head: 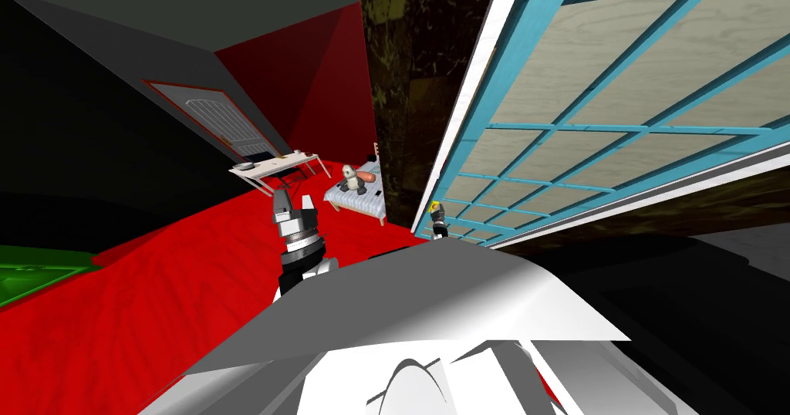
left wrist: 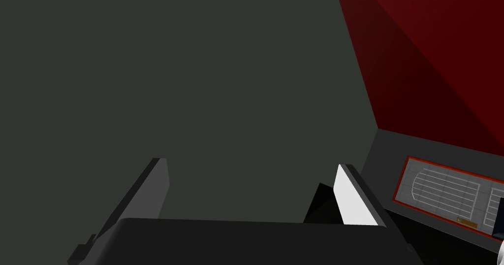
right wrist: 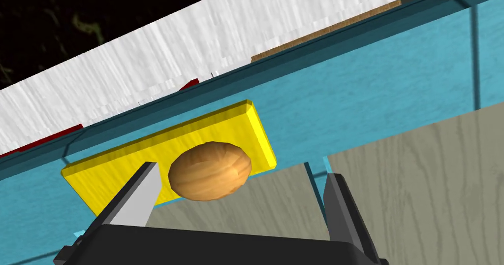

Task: Pull the door open

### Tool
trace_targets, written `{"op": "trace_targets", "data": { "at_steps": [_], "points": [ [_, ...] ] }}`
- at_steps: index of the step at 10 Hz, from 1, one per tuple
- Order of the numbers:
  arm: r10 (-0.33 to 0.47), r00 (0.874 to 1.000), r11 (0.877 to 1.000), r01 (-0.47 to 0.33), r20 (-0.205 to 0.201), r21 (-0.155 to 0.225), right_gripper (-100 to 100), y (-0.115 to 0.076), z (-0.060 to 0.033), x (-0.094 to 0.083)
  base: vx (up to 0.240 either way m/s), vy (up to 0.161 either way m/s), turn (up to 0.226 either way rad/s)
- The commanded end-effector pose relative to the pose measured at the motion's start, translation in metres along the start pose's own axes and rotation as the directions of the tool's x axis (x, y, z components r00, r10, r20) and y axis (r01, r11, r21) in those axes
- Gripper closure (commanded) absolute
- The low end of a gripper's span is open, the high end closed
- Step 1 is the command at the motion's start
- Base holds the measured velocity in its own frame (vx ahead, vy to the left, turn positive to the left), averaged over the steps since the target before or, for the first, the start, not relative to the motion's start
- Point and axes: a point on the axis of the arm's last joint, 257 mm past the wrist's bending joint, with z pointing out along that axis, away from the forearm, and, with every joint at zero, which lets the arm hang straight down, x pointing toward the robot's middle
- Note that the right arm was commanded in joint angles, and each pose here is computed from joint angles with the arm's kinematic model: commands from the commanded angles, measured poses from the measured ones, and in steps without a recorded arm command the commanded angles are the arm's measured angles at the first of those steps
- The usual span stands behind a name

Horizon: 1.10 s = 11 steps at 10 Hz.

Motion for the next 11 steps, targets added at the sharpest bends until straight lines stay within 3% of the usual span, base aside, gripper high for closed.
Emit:
{"op": "trace_targets", "data": {
  "at_steps": [1,4,5,6,8,9,10,11],
  "points": [
    [0.042,0.999,0.999,-0.042,0.005,-0.003,-100,-0.0001,0.0,0.0002,-0.042,-0.004,0.025],
    [0.155,0.988,0.988,-0.155,0.02,-0.013,-100,-0.0009,0.0002,0.0014,-0.053,-0.002,0.044],
    [0.207,0.978,0.978,-0.206,0.027,-0.019,-100,-0.0015,0.0003,0.002,-0.052,-0.005,0.046],
    [0.212,0.977,0.977,-0.212,0.027,-0.02,-100,-0.0015,0.0003,0.002,-0.047,-0.004,0.026],
    [0.31,0.95,0.951,-0.309,0.042,-0.034,-100,-0.003,0.0002,0.0033,-0.058,0.0,0.068],
    [0.326,0.944,0.945,-0.325,0.041,-0.034,-100,-0.003,0.0002,0.0033,-0.06,0.001,0.025],
    [0.376,0.925,0.926,-0.374,0.048,-0.042,-100,-0.0041,0.0,0.0039,-0.056,-0.001,0.042],
    [0.382,0.923,0.924,-0.381,0.048,-0.042,-100,-0.0041,0.0,0.0039,-0.043,-0.009,0.025]
  ]
}}
